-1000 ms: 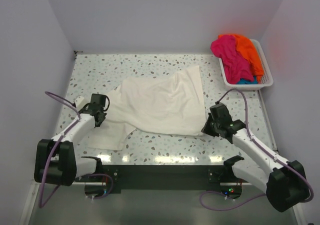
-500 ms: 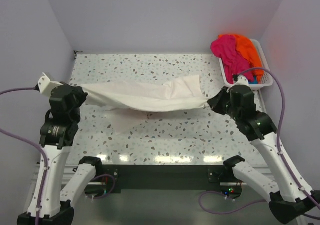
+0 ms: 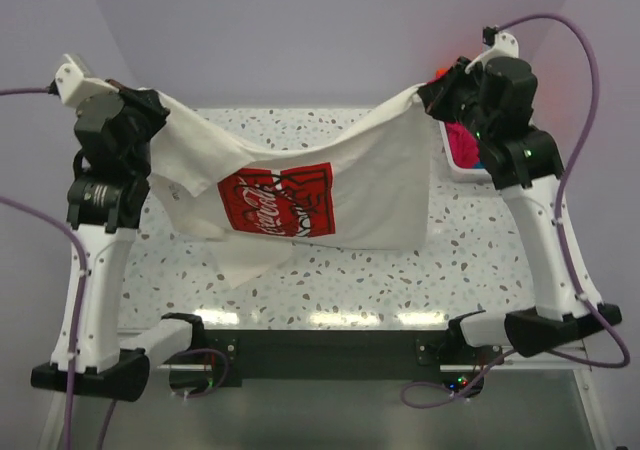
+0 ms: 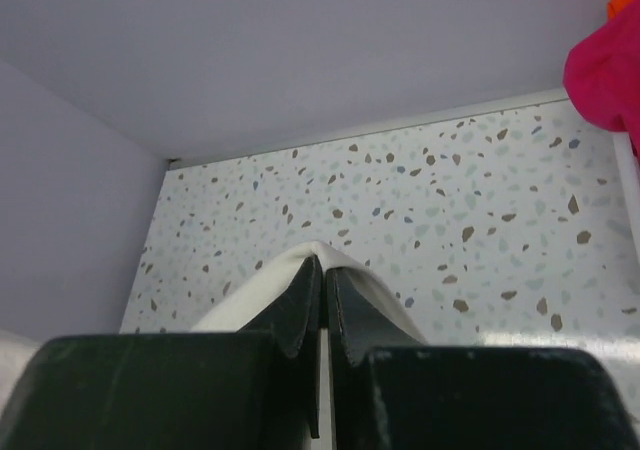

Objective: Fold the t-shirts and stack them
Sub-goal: Flatten the tshirt out

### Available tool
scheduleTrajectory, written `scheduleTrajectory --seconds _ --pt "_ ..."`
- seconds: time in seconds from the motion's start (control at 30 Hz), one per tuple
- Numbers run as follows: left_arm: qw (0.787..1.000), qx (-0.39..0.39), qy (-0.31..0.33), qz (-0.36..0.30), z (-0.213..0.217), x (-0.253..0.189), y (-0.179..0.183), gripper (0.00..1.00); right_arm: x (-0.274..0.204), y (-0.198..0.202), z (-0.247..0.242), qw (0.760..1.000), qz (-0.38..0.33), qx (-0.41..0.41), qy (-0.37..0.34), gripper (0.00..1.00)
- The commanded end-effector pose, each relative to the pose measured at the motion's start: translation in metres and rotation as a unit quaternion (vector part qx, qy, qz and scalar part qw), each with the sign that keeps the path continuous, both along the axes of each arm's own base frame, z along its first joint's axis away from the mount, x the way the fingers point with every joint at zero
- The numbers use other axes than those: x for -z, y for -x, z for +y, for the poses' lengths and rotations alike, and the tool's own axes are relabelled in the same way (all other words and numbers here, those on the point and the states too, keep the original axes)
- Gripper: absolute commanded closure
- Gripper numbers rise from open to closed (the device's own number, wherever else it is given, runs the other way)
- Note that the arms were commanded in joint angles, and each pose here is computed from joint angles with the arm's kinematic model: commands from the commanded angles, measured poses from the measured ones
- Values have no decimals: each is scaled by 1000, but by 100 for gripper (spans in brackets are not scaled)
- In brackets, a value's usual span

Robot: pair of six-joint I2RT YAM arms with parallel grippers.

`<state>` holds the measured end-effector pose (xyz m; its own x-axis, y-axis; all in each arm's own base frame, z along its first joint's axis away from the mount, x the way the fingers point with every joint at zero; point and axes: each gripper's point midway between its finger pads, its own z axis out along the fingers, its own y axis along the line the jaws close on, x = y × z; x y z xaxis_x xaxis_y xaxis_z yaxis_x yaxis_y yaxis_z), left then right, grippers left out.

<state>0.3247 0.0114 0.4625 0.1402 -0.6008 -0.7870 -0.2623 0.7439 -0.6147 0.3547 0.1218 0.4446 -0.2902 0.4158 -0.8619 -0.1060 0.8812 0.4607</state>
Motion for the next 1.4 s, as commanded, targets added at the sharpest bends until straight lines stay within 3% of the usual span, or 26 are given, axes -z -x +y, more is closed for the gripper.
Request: scheduleTrajectory --seconds 0.0,0.03,0.1,0.17,0.2,0.23,0.27,0.3,0.33,0.37,0.43,0.53,0.6,0.77,0.8,0.87,0.9,0.93,0.97,1.0,1.03,1.1,1.13,1.2,1.23,1.37 --pt "999 29 -17 -21 -13 -5 -67 100 -6 -65 8 999 -31 -39 -12 100" --pt "999 32 -23 -25 -15 -4 -80 100 15 -93 13 999 -13 -40 -8 100" --pt "998 47 -28 -29 -21 6 -123 100 5 -120 18 998 -40 -51 -12 100" --pt "994 82 -36 -63 -29 -18 -149 100 26 -154 26 998 -26 -60 -7 100" --pt "995 86 -33 -44 -26 0 -180 100 -1 -159 25 997 -56 -59 -8 100" --pt "993 101 -34 -57 -29 -11 -190 100 -6 -167 24 996 -65 -57 -3 100" --pt "985 130 -45 -106 -39 -55 -189 100 -2 -181 22 997 -65 -50 -1 100" --pt "985 137 -46 -93 -41 -47 -209 100 -32 -178 19 994 -98 -46 -8 100" --pt "982 143 -53 -109 -44 -62 -211 100 -45 -179 16 992 -115 -42 -12 100" --pt "973 149 -68 -161 -46 -111 -198 100 -56 -179 10 991 -130 -30 -12 100" --pt "963 156 -81 -203 -46 -145 -190 100 -89 -168 1 984 -175 -16 -21 100" --pt "956 155 -85 -233 -34 -163 -176 100 -115 -152 -10 978 -205 -2 -27 100" --pt "953 148 -91 -247 -27 -173 -158 100 -101 -152 -9 982 -187 -4 -24 100" --pt "968 159 -85 -173 -27 -104 -166 100 -48 -144 -12 991 -128 -3 -24 100" --pt "968 159 -84 -174 -28 -104 -154 100 -8 -148 -11 996 -89 -3 -21 100" --pt "977 168 -58 -116 -30 -42 -159 100 13 -133 -13 997 -68 1 -28 100" --pt "977 167 -54 -122 -30 -42 -140 100 63 -131 -12 1000 -16 1 -24 100" --pt "985 164 -17 -59 -30 24 -143 100 81 -125 -12 1000 5 0 -30 100" --pt "986 162 -1 -36 -30 50 -135 100 94 -115 -13 999 19 0 -32 100" --pt "987 156 12 -26 -30 64 -119 100 148 -104 -13 997 75 1 -30 100" --pt "987 146 49 42 -29 133 -110 100 169 -96 -12 995 96 1 -36 100" --pt "984 137 75 84 -30 180 -82 100 237 -68 -16 985 167 6 -33 100" --pt "977 121 96 149 -29 245 -61 100 258 -60 -15 982 186 6 -35 100" --pt "973 108 113 172 -29 279 -33 100 317 -30 -22 967 254 16 -20 100" --pt "964 100 123 214 -29 320 -13 100 334 -20 -23 962 273 13 -18 100" --pt "949 95 127 271 -31 369 26 100 408 36 -29 933 360 15 -6 100"
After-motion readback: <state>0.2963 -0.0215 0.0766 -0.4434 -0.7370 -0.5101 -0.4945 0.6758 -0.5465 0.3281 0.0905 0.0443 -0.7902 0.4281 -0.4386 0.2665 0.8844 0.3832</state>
